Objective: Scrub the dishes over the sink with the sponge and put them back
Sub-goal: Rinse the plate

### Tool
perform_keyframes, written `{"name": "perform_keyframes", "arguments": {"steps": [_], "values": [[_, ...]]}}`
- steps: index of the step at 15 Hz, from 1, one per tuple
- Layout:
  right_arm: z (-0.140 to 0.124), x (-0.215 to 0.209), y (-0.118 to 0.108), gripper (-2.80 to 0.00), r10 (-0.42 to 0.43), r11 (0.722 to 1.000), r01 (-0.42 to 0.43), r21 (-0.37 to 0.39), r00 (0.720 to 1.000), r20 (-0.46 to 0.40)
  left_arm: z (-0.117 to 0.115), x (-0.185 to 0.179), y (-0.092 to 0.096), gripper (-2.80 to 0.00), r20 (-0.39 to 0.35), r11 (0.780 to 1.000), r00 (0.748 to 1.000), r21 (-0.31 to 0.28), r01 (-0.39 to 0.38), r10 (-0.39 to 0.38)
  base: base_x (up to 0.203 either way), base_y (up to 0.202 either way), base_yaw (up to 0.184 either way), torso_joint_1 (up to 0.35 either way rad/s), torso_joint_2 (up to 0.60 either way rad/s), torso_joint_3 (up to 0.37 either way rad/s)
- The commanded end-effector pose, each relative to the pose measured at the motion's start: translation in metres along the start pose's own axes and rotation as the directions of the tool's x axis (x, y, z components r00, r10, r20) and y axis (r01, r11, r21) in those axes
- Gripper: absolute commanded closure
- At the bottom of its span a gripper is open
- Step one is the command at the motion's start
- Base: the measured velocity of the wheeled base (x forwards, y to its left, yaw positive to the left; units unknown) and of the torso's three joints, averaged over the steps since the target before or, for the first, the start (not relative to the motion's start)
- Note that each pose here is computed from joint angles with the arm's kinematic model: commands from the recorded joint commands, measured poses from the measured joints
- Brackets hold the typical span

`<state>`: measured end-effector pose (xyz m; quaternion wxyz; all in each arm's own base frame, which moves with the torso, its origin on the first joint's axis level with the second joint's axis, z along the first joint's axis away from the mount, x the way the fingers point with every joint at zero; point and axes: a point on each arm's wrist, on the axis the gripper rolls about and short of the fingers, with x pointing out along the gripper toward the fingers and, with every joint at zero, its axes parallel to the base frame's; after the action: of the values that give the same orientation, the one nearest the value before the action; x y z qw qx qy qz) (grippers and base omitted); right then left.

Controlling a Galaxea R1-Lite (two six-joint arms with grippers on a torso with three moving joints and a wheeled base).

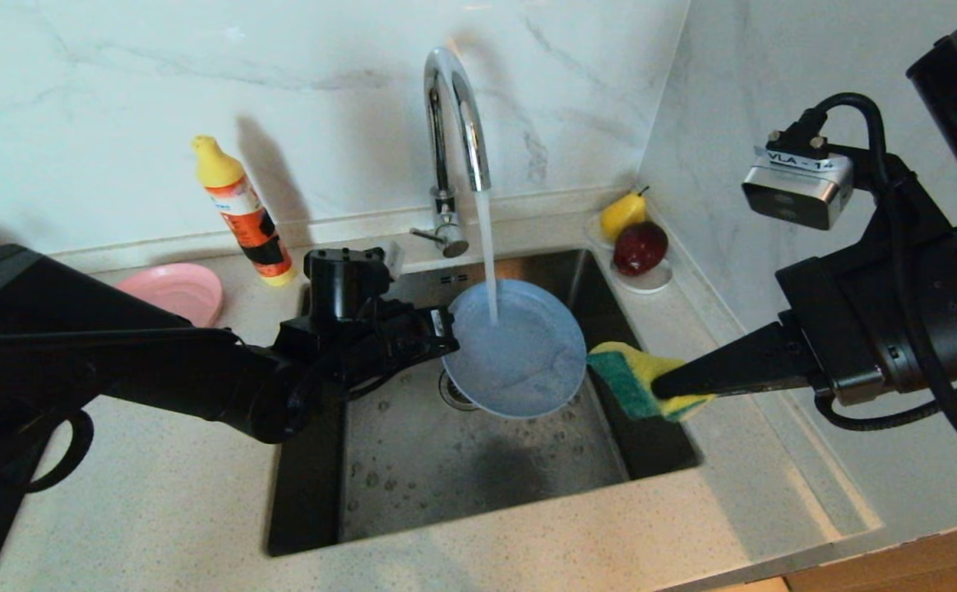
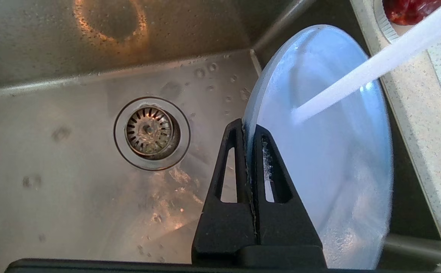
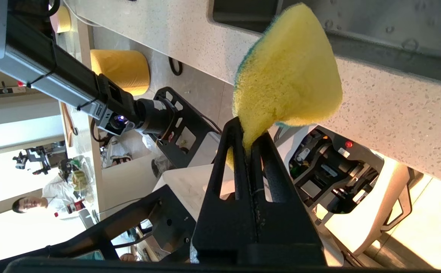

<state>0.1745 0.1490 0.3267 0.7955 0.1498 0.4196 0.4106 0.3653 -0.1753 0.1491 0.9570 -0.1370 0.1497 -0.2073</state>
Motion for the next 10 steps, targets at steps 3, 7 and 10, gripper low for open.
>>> {"name": "perform_keyframes", "arguments": {"steps": [3,7,10], "values": [[-0.001,0.002,-0.001,0.00,0.000,1.000,0.000,0.007,1.000,-0.013,-0.002,-0.001,0.001,0.00,0.000,1.000,1.000,0.000,-0.005,0.005,0.000,0.000,0.000,0.000,0.00,0.000],[-0.002,0.007,-0.004,0.00,-0.010,1.000,0.010,0.018,1.000,-0.030,0.005,-0.025,0.004,0.00,0.025,0.997,0.998,0.053,-0.053,0.052,0.000,0.000,0.000,0.000,0.00,0.000],[-0.007,0.012,-0.010,0.00,-0.025,0.999,0.026,0.030,0.998,-0.058,0.012,-0.045,0.012,0.00,0.057,0.983,0.990,0.126,-0.135,0.129,0.000,0.000,0.000,0.000,0.00,0.000]]}}
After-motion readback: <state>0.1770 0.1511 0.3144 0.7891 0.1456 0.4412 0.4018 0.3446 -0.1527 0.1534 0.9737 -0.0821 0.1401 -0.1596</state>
